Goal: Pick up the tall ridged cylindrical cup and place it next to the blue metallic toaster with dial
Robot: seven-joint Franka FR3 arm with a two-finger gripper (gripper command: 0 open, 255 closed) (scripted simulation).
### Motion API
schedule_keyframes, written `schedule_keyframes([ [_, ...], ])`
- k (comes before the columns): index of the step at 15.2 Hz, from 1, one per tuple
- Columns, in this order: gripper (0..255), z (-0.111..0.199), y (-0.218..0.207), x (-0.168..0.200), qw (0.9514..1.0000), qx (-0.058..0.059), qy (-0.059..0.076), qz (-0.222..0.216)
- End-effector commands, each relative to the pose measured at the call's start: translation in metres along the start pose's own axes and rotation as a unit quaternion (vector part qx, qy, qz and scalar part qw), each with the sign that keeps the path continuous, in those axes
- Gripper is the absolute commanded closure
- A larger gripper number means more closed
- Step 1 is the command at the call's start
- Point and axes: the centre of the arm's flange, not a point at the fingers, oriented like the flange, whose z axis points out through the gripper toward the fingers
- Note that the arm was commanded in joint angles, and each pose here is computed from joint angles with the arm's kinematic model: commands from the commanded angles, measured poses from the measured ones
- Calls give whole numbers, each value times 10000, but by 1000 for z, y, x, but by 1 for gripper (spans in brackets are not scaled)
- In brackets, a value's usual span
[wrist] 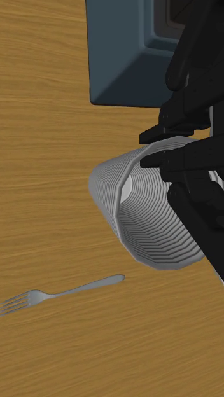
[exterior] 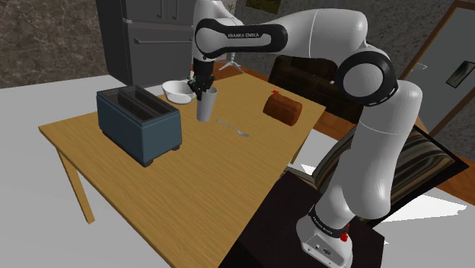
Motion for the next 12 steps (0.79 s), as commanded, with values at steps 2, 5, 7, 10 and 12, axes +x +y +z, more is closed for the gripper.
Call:
schedule_keyframes([
  [2, 255, 16, -1, -1, 10000, 1, 3, -1],
  [5, 255, 32, -3, -2, 10000, 1, 3, -1],
  [7, 255, 42, -4, -2, 10000, 1, 3, -1],
  [10, 255, 58, -6, -3, 10000, 1, 3, -1],
  [12, 255, 68, -7, -4, 10000, 1, 3, -1],
])
